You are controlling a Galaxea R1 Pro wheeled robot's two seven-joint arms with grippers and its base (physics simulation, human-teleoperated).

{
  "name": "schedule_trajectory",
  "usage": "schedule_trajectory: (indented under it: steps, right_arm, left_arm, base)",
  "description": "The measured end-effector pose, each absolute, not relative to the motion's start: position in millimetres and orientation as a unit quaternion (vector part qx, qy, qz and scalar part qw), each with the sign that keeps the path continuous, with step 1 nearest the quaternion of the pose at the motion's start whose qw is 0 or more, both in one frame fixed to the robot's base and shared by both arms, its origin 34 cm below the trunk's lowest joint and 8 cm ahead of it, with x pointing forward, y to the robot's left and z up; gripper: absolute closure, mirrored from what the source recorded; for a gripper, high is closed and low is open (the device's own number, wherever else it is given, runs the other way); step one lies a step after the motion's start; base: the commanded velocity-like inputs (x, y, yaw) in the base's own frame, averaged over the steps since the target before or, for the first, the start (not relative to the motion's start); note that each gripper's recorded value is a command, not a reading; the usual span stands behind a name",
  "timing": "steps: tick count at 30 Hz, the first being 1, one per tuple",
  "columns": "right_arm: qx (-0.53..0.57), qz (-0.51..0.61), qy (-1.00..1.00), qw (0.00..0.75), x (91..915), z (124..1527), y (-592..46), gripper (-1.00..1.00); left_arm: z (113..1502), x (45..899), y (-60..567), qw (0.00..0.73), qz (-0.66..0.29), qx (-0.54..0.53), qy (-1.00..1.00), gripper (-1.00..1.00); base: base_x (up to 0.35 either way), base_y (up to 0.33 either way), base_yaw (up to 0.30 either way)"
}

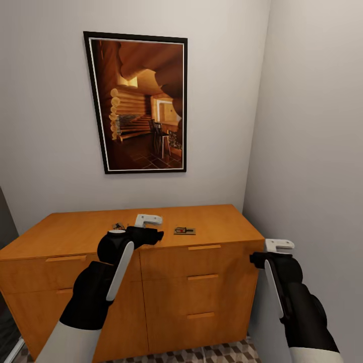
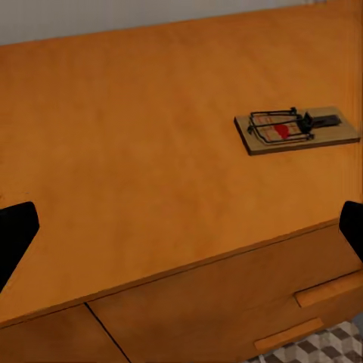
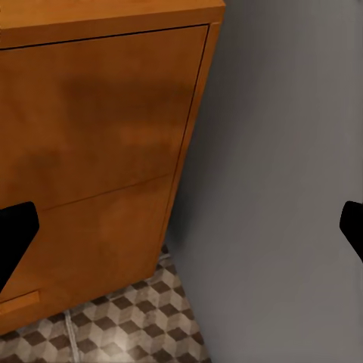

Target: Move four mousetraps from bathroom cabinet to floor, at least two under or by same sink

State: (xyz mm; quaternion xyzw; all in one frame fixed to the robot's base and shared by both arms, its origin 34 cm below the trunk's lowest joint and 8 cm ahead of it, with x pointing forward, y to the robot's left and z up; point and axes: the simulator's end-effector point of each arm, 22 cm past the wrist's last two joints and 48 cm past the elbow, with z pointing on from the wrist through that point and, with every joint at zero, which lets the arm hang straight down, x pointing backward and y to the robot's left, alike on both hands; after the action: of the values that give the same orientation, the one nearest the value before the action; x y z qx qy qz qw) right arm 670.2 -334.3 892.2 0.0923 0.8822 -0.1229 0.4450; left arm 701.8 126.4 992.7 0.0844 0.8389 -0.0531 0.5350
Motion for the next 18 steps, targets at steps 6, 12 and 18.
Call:
schedule_trajectory:
  steps: [6,12,18]
  right_arm:
    - [0.092,-0.119,0.883,0.445,670,892,-330,-1.0]
    - [0.095,-0.122,0.883,0.444,670,892,-330,-1.0]
    - [0.098,-0.116,0.881,0.448,679,900,-319,-1.0]
  left_arm:
    - [1009,707,127,0.547,-0.052,0.085,0.831,-1.0]
    - [1018,710,127,0.553,-0.051,0.085,0.827,-1.0]
    - [1017,713,141,0.553,-0.039,0.079,0.829,-1.0]
  base:
    - [0.0,0.0,0.0]
    - [0.0,0.0,0.0]
    - [0.0,0.0,0.0]
